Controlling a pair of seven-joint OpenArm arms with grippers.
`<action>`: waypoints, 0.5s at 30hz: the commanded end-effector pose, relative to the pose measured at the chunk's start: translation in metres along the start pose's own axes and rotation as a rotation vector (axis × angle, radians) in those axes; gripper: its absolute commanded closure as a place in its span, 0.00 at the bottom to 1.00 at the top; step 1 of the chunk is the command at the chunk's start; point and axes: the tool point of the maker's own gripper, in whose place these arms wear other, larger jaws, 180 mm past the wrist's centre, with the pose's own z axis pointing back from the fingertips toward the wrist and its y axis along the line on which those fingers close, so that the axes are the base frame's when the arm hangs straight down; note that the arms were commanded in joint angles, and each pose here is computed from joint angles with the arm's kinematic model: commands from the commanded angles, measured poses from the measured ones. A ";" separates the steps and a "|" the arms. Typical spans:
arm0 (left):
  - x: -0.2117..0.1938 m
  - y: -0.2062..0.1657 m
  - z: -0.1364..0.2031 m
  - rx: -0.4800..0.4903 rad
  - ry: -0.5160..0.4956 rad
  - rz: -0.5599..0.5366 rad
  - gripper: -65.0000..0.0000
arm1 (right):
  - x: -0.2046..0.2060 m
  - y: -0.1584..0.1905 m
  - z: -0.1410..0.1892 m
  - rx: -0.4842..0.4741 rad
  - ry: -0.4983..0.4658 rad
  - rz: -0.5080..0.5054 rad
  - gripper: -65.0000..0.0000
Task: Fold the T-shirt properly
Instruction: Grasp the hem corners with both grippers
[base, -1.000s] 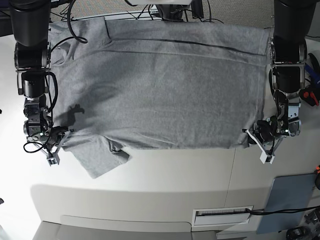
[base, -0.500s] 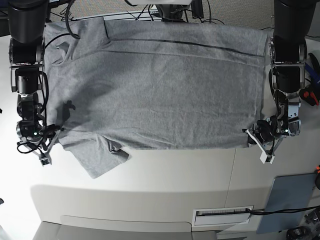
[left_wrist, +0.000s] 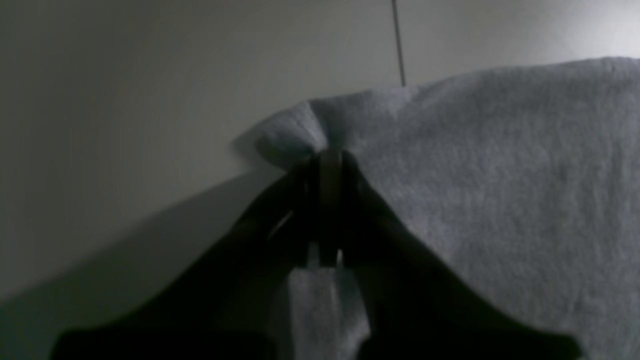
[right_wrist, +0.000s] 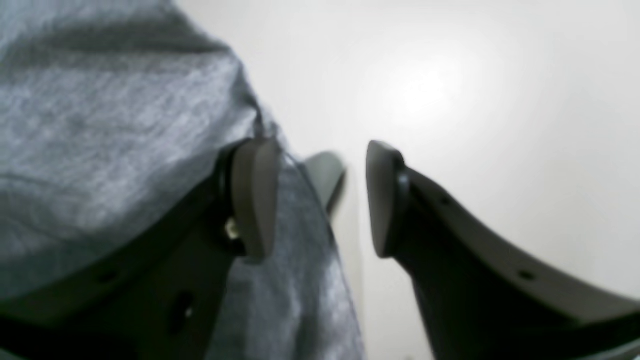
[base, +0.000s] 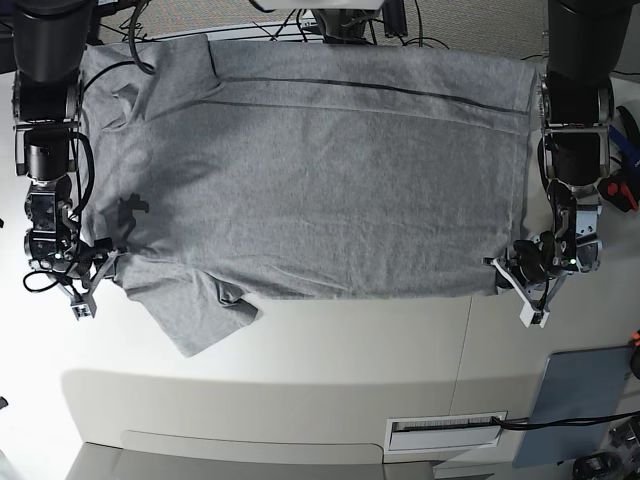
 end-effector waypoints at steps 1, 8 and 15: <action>0.017 0.005 0.006 0.009 -0.030 -0.014 1.00 | -0.006 0.002 -0.002 0.006 0.038 0.007 0.64; 0.018 0.005 0.006 0.009 -0.031 -0.014 1.00 | -0.014 0.012 -0.006 0.021 0.072 0.002 0.92; 0.018 0.005 0.006 0.009 -0.033 -0.013 1.00 | -0.010 -0.010 -0.004 -0.101 0.068 0.016 1.00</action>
